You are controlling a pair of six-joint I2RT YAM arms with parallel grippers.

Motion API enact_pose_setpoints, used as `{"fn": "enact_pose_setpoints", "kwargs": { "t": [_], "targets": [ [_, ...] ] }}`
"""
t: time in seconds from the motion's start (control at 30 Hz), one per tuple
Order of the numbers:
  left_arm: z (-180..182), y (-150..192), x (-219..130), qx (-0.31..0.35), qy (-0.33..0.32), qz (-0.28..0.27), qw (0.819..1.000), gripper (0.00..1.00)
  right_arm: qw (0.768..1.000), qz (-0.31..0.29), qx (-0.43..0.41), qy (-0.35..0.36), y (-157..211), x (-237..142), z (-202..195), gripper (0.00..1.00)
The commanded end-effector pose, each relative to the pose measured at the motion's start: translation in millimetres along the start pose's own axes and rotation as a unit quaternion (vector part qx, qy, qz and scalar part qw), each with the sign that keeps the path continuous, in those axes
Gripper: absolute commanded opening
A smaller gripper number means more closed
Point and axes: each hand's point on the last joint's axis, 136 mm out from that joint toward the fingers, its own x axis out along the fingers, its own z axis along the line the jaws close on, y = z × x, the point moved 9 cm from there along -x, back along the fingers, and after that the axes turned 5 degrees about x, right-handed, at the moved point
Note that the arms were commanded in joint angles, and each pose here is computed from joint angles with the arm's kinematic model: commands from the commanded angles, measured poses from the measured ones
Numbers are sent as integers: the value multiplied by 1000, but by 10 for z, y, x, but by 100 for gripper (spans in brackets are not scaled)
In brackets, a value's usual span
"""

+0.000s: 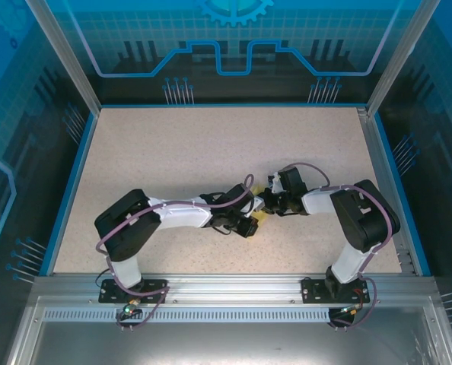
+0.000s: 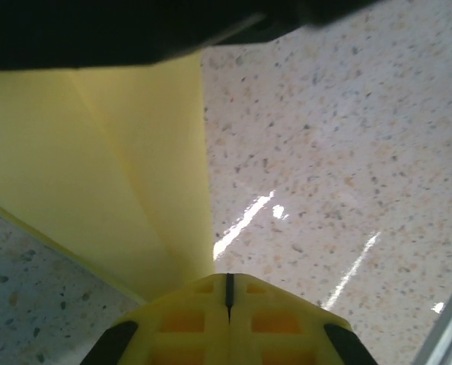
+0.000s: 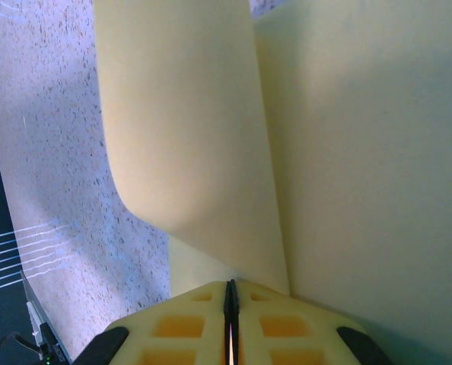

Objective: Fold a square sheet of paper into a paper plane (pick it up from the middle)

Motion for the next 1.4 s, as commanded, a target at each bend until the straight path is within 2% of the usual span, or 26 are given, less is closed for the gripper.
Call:
{"fn": "enact_pose_setpoints", "kwargs": {
  "t": [0.0, 0.47, 0.7, 1.0, 1.17, 1.37],
  "targets": [
    [111, 31, 39, 12, -11, -6, 1000, 0, 996, 42, 38, 72, 227, 67, -315, 11],
    [201, 484, 179, -35, 26, 38, 998, 0, 995, 30, 45, 88, 182, 19, -352, 11],
    [82, 699, 134, -37, 45, 60, 996, 0, 994, 23, 48, 96, 152, -7, -386, 11],
    [-43, 752, 17, -39, 78, 70, 994, 0, 993, 27, 49, 100, 160, 28, -427, 11],
    [-130, 500, -124, -29, 93, 28, 995, 0, 994, 31, 48, 93, 184, 46, -419, 11],
    [-94, 8, -353, -30, 83, -77, 993, 0, 995, 32, 48, 79, 226, 40, -396, 11]
  ]
}}
